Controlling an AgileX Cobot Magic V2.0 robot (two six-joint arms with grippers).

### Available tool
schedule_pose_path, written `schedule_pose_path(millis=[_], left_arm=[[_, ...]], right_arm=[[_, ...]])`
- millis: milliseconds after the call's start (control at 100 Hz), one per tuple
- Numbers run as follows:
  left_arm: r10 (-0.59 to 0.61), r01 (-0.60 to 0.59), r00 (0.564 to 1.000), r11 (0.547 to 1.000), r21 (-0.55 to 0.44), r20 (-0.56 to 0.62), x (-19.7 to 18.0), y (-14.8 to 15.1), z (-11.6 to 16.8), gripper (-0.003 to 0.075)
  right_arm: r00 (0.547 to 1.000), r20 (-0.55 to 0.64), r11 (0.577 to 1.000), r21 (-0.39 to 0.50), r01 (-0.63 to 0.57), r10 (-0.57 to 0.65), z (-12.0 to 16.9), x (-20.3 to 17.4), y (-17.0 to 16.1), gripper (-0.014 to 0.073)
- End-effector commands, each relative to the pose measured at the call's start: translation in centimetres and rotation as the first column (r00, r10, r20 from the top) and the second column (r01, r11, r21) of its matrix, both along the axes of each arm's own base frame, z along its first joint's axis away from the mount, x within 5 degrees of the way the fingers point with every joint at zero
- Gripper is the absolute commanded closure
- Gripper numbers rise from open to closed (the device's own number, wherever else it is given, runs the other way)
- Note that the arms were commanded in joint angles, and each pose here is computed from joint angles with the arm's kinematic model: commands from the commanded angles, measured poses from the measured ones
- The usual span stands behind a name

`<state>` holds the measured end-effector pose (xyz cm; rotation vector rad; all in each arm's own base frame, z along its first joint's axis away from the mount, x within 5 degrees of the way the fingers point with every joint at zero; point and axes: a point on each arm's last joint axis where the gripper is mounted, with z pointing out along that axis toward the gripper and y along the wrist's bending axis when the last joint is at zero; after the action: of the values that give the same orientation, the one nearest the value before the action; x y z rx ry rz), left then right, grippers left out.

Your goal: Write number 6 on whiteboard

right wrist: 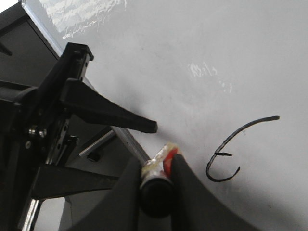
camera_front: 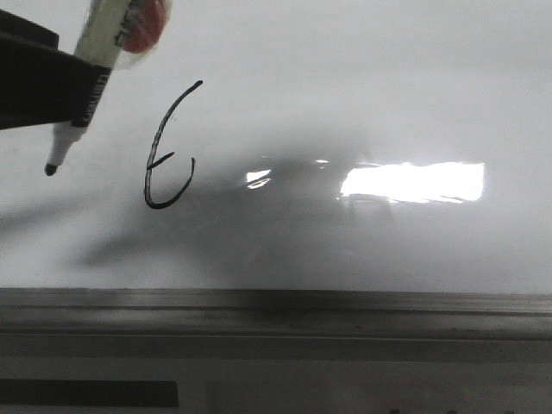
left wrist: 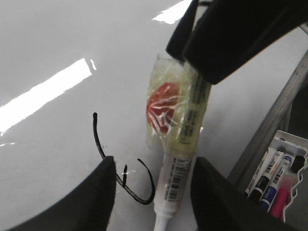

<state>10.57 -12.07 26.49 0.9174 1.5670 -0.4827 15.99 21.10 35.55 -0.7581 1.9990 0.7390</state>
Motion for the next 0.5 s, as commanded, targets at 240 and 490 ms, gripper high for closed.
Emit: schedule_pose_path(millis=[240,490], left_arm=[[-0.025,0.025,0.999,1.0,0.002,0.026,0.4,-0.82,0.52,0.0386],[-0.024,0.024,0.999,1.0,0.003,0.023,0.41,-0.81,0.5,0.0611]], right_arm=[[0.998,0.055,0.993,0.122,0.007,-0.014,2.33,-0.14,-0.12,0.0665],[0.998,0.054,0.993,0.12,0.007,-0.013,2.32,-0.15,-0.13,0.0665]])
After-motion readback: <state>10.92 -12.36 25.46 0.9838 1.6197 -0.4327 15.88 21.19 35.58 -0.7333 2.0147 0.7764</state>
